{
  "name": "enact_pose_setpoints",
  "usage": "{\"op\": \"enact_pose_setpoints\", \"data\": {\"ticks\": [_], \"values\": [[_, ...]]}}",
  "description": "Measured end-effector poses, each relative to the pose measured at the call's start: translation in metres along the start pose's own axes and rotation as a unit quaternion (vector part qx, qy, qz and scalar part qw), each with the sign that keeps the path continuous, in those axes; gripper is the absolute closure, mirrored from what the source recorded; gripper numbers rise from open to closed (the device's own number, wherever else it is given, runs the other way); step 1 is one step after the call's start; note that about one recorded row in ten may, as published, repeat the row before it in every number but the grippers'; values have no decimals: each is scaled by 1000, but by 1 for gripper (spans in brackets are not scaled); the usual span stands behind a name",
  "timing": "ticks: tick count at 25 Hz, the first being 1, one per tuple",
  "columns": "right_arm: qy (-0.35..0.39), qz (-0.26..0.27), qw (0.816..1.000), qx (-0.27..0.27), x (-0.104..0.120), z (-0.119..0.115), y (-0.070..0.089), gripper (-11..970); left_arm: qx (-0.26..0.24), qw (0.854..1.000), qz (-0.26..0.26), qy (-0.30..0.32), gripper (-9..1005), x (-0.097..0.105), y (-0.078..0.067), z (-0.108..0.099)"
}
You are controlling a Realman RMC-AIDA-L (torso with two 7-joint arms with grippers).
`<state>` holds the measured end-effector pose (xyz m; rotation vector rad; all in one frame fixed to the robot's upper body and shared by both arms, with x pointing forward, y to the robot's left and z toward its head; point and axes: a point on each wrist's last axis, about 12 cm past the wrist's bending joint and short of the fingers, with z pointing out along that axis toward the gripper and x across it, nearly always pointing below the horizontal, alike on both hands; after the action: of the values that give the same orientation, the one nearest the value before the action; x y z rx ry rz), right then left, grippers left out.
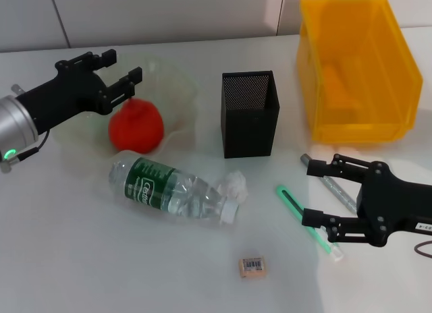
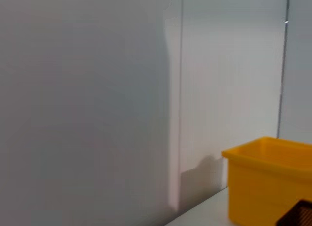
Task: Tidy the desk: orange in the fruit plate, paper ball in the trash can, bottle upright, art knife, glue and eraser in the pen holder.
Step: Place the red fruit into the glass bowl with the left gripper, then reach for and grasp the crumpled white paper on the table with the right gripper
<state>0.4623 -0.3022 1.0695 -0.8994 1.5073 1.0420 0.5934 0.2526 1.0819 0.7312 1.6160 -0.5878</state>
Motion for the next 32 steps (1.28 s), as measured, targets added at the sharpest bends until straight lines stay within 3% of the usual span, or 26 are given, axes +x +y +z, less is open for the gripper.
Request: {"op": "enact_pose_setpoints", "data": {"ticks": [2,6,8,9,12,13,14,15,17,18,19,20,24,27,28,32], "values": [[-4,1,1000,0,-3,-1,-1,135,12,1000,-2,-14,584,0,-3,-9],[-7,31,999,12,-28,-14,-8,135,48,997,-9,-52,411,7,-17,-34],[34,60,997,24,-57,-26,-15,135,83,995,-9,-59,324,17,-33,-50],[34,60,997,24,-57,-26,-15,135,83,995,-9,-59,297,17,-33,-50],[103,67,992,28,-83,-30,-18,135,126,991,-6,-47,217,29,-51,-62],[161,67,984,30,-100,-27,-19,135,126,991,-6,-47,190,29,-51,-62],[161,67,984,30,-100,-27,-19,135,126,991,-6,-47,164,29,-51,-62],[191,68,979,29,-108,-23,-20,135,157,987,-4,-43,137,36,-64,-69],[250,74,965,27,-121,-14,-21,135,168,985,-5,-43,137,38,-68,-73],[308,72,948,27,-134,-2,-21,135,168,985,-5,-43,137,38,-68,-73],[308,72,948,27,-134,-2,-21,136,186,982,-9,-40,137,41,-73,-79],[350,68,933,37,-145,10,-23,136,186,982,-9,-40,137,41,-73,-79],[387,83,916,60,-158,32,-28,136,196,980,-15,-38,137,42,-75,-83],[396,125,905,91,-164,57,-33,136,191,981,-22,-30,137,47,-76,-86],[392,155,899,116,-161,72,-36,136,186,982,-24,-26,137,49,-77,-86],[391,184,891,141,-150,95,-40,137,185,982,-25,-26,137,50,-77,-86]]}}
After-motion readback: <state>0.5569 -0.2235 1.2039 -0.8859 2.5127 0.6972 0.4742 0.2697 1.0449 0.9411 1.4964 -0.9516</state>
